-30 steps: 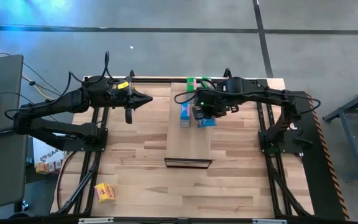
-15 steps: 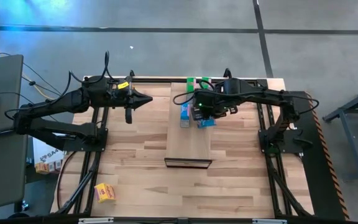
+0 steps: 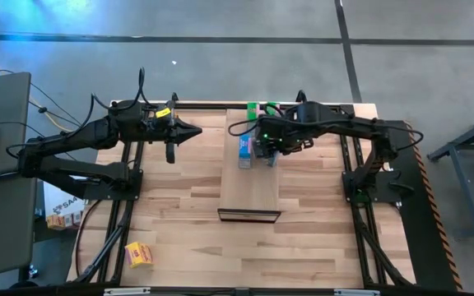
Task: Stack cereal on shelf
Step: Put the blue cereal box on the shelf
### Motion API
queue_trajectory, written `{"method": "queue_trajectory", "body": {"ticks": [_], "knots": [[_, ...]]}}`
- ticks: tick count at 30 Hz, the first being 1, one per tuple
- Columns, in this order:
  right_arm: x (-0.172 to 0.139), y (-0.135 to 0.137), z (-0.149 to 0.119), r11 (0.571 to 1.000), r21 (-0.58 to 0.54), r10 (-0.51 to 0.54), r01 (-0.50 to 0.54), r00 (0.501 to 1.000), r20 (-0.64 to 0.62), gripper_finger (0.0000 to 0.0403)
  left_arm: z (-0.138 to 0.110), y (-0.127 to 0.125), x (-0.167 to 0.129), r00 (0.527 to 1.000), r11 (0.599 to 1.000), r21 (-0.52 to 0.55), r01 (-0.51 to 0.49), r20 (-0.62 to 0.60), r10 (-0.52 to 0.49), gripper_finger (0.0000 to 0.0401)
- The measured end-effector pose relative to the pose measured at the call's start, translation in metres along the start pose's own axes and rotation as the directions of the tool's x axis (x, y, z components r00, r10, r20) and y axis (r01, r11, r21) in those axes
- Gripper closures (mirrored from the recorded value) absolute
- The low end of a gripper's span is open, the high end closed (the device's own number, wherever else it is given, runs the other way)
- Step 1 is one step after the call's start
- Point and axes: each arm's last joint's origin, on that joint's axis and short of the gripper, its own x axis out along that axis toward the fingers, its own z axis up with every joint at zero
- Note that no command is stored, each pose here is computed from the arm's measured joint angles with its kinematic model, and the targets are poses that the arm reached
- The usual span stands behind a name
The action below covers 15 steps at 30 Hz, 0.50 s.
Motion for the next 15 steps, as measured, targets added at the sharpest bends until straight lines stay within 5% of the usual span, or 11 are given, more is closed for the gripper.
{"method": "queue_trajectory", "body": {"ticks": [15], "knots": [[-0.035,-0.018,-0.006,0.991,-0.051,0.126,-0.127,0.992,-0.023,0.0144,0.000,0.000,0.000,1.000,1.000,0.006,-0.002,-0.004,0.002,0.0401]]}}
